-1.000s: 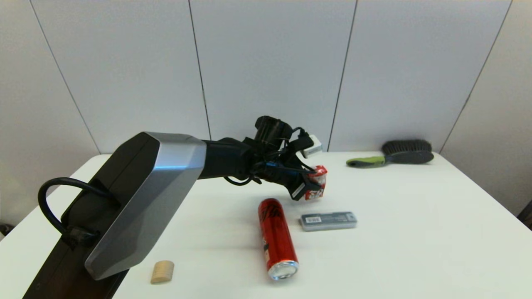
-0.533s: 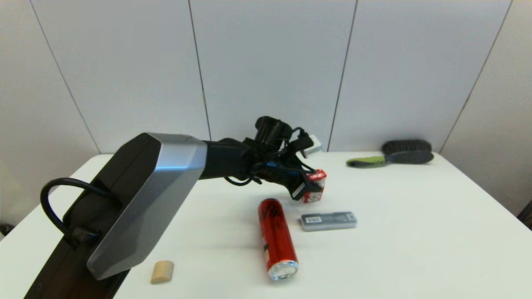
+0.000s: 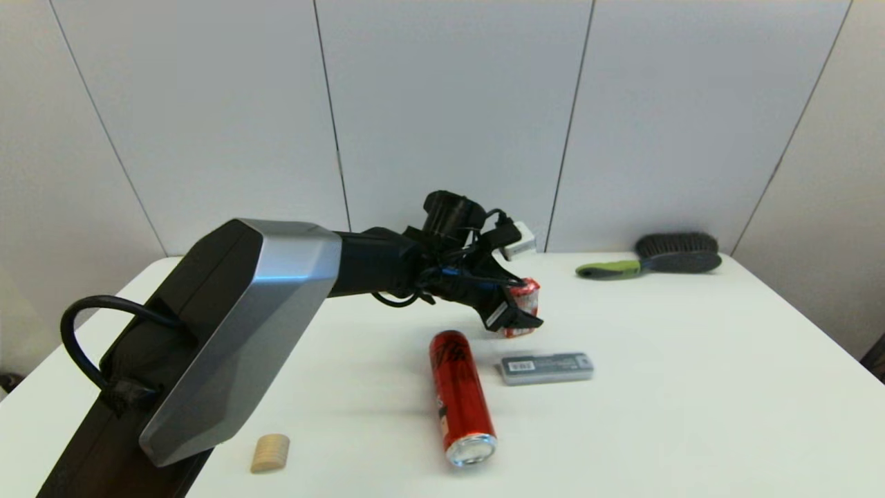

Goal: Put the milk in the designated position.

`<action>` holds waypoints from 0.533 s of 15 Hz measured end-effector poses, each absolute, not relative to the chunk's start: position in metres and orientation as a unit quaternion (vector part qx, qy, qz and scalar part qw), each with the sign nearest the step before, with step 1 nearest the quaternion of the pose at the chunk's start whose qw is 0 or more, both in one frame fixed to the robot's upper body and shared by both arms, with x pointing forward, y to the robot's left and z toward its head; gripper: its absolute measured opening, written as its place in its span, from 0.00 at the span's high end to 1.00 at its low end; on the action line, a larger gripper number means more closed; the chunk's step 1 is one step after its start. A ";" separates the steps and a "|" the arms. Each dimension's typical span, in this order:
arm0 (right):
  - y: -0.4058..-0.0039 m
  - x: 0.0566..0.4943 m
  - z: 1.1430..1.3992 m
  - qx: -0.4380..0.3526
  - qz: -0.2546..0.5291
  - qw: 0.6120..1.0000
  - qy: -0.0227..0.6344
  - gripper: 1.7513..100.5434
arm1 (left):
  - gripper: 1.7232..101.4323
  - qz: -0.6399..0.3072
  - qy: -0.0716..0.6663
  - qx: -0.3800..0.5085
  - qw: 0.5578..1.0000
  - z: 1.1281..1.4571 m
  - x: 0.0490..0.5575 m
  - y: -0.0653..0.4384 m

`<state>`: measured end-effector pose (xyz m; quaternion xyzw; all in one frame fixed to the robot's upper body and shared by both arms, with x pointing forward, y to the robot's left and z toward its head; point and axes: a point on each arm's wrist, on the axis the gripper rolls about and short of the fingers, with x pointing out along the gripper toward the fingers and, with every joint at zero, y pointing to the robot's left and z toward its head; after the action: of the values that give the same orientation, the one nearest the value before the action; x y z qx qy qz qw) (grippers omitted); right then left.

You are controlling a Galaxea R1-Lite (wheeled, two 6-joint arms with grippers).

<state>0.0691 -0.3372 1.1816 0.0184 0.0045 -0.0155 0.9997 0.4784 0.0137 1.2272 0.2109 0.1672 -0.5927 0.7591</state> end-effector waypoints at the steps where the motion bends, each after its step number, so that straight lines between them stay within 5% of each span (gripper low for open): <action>1: -0.337 0.069 1.182 0.018 -0.016 1.000 0.004 0.03 | 0.23 -0.592 0.166 0.211 0.760 1.230 0.478 0.014; 8: -0.337 0.069 1.182 0.018 -0.016 1.000 0.004 0.03 | 0.12 -0.573 0.146 0.202 0.781 1.268 0.480 0.037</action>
<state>0.0691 -0.3372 1.1816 0.0183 0.0045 -0.0157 0.9997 0.4796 0.0375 1.2684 0.2016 0.1462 -0.5732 0.7807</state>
